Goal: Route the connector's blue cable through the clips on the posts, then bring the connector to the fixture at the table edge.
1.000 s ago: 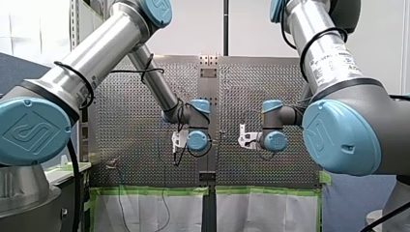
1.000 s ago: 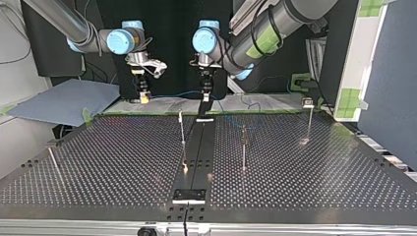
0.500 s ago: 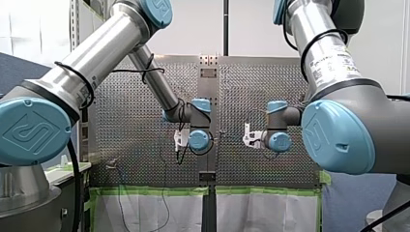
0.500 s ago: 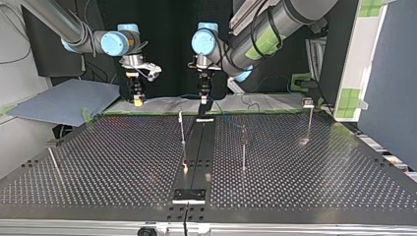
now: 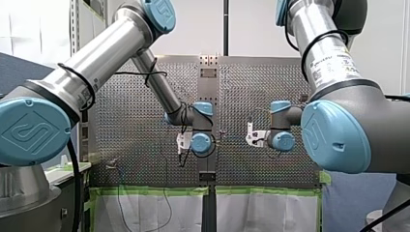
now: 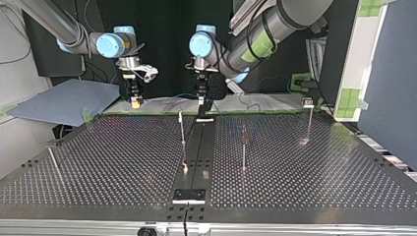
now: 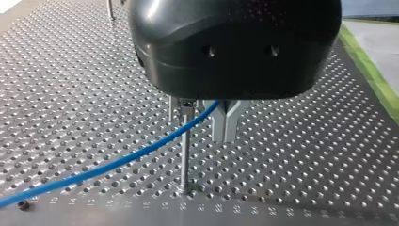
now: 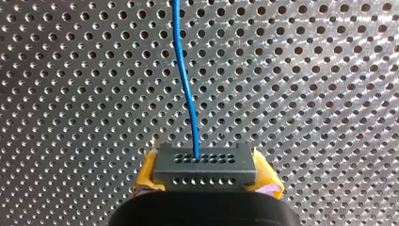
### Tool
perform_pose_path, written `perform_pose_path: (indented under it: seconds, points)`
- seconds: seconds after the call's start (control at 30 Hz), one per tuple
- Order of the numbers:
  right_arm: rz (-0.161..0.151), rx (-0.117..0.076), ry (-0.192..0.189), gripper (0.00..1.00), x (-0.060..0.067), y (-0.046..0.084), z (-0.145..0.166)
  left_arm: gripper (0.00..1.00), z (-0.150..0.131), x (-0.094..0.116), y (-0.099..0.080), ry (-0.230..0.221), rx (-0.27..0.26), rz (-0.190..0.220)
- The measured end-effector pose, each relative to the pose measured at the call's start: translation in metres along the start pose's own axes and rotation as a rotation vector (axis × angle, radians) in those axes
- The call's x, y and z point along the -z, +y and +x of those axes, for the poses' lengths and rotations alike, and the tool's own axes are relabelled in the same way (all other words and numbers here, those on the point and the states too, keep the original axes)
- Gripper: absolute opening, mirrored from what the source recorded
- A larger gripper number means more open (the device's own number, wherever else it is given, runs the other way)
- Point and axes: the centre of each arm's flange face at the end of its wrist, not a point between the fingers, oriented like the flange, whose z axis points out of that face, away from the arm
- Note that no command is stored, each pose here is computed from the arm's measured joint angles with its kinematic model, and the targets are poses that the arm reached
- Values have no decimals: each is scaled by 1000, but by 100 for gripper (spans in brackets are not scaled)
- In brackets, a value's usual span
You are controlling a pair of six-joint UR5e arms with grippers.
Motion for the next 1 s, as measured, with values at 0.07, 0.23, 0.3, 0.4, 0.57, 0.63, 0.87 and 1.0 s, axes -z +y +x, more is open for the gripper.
perform_pose_path:
  seconds: [0.07,0.23,0.3,0.4,0.57,0.63,0.87,1.0]
  points:
    - [0,0,1,0,0,2,0,0,-3,-3,-2,-6,8,1]
    - [-7,-1,3,0,-2,7,1,0,-9,-9,-6,-11,13,1]
    - [-10,-1,3,0,-2,10,1,0,-10,-10,-6,-13,12,0]
    - [-16,-2,3,0,-3,13,1,0,-10,-11,-5,-12,7,1]
    - [-22,-3,1,0,-3,17,0,0,-9,-11,-4,-8,-3,2]
    - [-23,-3,2,0,-4,18,0,0,-9,-11,-4,-8,-5,2]
    - [-24,-4,7,0,-7,21,2,0,-13,-15,-6,-16,-1,9]
    - [-25,-3,9,0,-8,22,3,0,-16,-18,-7,-21,2,11]
